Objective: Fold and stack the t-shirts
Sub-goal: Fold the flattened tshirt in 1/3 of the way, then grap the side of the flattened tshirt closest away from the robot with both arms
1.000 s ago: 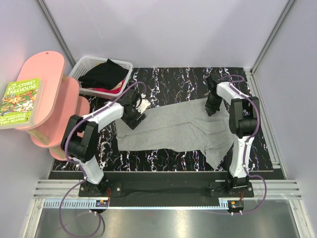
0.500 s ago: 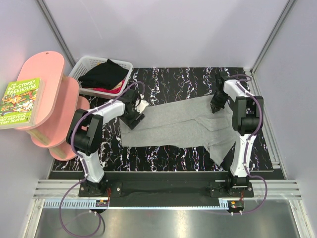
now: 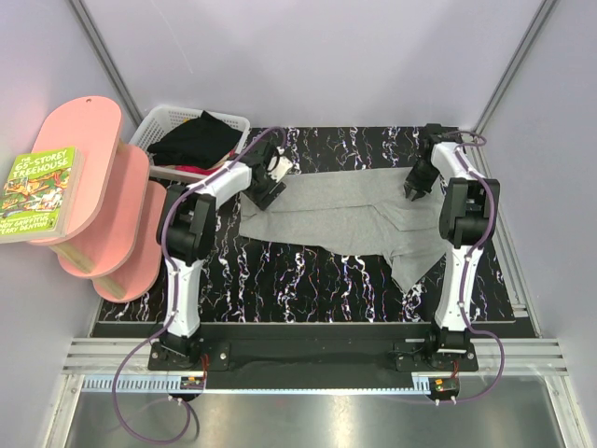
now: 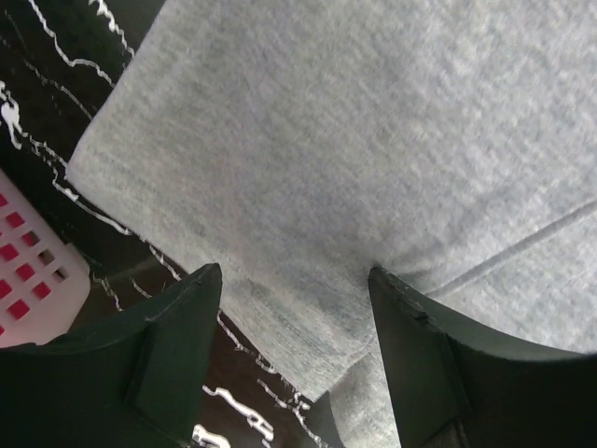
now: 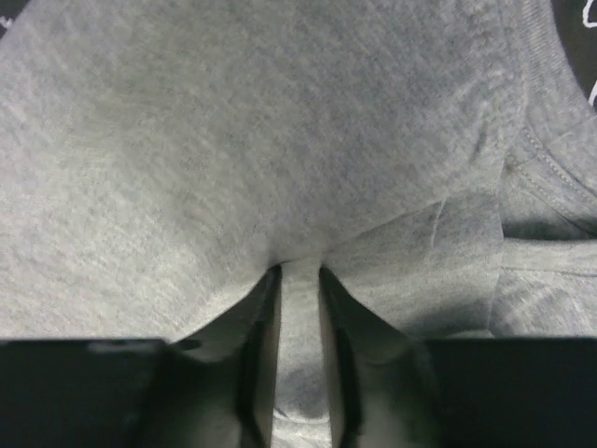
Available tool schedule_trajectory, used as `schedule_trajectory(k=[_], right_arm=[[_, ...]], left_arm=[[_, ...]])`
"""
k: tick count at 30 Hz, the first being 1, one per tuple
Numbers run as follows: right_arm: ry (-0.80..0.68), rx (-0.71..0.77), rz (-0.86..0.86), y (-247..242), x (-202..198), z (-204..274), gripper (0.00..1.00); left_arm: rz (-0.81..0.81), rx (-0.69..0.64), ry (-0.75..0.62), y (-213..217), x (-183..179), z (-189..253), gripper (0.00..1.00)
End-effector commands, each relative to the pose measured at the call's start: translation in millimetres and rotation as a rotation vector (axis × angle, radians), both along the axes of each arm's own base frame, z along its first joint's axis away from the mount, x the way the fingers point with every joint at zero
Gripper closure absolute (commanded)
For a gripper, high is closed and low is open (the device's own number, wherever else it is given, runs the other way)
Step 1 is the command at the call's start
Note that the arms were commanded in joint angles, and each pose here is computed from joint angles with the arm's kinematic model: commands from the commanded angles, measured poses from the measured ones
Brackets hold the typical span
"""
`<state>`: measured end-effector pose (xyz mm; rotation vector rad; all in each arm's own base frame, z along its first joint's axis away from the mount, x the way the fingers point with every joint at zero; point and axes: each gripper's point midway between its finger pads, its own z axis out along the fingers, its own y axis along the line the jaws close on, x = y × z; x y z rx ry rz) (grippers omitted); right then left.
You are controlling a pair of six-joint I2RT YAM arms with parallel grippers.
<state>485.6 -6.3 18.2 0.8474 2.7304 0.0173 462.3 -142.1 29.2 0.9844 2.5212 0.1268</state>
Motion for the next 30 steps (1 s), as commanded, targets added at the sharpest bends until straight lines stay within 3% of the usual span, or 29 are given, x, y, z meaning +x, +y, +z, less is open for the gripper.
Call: schedule_trajectory(k=[1,2,4,6,9,10,12,16,21,30], right_arm=[[-0.220,-0.088,0.052,0,20,98,0.64],[-0.248,-0.098,0.086,16,19,112,0.56],[-0.318,-0.138,0.117,30,6,152,0.50],[-0.353,-0.172,0.160,43,-18,179,0.50],[-0.332,-0.204,0.254,76,-67,185,0.52],[-0.309,-0.205,0.301,93,-86,181,0.52],[-0.239,-0.212,0.327,99,-128,161,0.54],[-0.113,-0.190,0.338,108,-196,116,0.57],[0.000,-0.170,0.291,104,-242,75,0.58],[0.053,-0.180,0.251,99,-264,57,0.57]], left_arm=[[-0.003,-0.003,-0.115,3,9,57,0.29],[-0.006,-0.007,-0.127,4,6,67,0.27],[-0.014,-0.036,-0.158,6,-9,95,0.25],[-0.033,-0.078,-0.212,8,-27,130,0.23],[-0.077,-0.122,-0.189,14,-71,142,0.21],[-0.109,-0.132,-0.115,15,-96,125,0.21],[-0.129,-0.135,-0.106,21,-120,125,0.21],[-0.139,-0.094,0.057,39,-171,66,0.23],[-0.120,-0.058,0.104,43,-171,33,0.25],[-0.075,-0.044,0.082,36,-128,14,0.27]])
